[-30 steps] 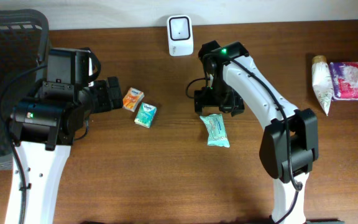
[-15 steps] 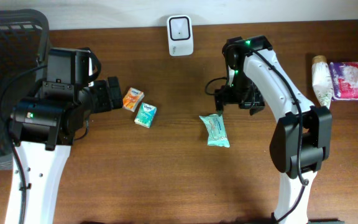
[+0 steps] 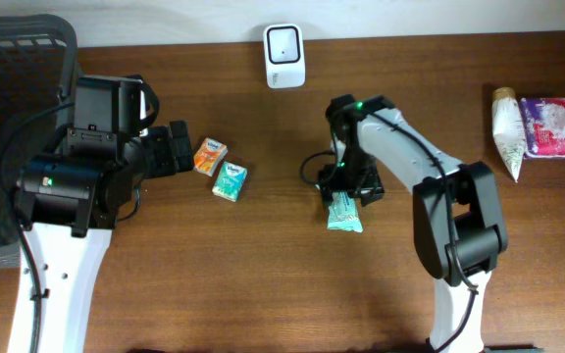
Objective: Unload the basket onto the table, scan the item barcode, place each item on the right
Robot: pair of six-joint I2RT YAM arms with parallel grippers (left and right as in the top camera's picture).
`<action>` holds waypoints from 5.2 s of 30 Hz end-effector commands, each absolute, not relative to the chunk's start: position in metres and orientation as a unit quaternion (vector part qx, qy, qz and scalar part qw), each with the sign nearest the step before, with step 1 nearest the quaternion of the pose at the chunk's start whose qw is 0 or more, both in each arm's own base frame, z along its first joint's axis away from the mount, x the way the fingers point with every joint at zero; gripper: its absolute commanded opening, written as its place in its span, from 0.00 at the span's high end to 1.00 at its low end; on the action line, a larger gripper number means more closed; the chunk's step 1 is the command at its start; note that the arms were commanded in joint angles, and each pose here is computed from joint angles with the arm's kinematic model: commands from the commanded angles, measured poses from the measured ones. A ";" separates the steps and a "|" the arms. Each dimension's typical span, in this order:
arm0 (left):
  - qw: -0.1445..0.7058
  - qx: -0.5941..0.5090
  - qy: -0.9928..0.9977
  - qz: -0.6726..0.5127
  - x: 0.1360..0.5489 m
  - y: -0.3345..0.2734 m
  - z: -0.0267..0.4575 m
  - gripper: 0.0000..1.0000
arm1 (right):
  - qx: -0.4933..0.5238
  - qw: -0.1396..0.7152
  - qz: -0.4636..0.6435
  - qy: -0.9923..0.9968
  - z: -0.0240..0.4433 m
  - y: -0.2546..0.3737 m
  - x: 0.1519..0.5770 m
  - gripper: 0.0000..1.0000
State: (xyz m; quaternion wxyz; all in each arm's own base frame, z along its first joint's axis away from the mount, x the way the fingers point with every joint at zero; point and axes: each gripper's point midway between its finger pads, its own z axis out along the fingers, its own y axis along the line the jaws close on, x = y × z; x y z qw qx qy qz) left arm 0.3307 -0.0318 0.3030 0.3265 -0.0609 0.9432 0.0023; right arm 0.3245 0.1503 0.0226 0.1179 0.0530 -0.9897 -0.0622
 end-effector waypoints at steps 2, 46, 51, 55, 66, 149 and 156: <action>0.332 -0.067 0.941 0.003 0.331 -0.030 0.307 0.01 | 0.057 0.127 -0.066 -0.988 0.014 0.152 0.315 0.66; 0.332 -0.067 0.941 0.003 0.331 -0.030 0.307 0.01 | -0.007 -0.565 -0.174 -0.807 0.181 0.216 0.652 0.96; 0.332 -0.067 0.941 0.003 0.331 -0.030 0.307 0.01 | -0.077 -0.505 -0.101 -0.854 0.212 0.089 0.633 0.96; 0.332 -0.067 0.941 0.003 0.331 -0.030 0.307 0.01 | -0.016 -0.348 0.024 -0.937 0.157 -0.023 0.574 0.96; 0.332 -0.067 0.941 0.003 0.331 -0.030 0.307 0.01 | -0.108 -0.153 0.052 -0.981 0.079 -0.172 0.477 0.32; 0.332 -0.067 0.941 0.003 0.331 -0.030 0.307 0.01 | 0.156 0.042 -0.315 -0.935 0.062 0.285 0.394 0.96; 0.332 -0.067 0.941 0.003 0.331 -0.030 0.307 0.01 | 0.210 -0.046 -0.620 -0.754 0.184 0.258 0.414 0.96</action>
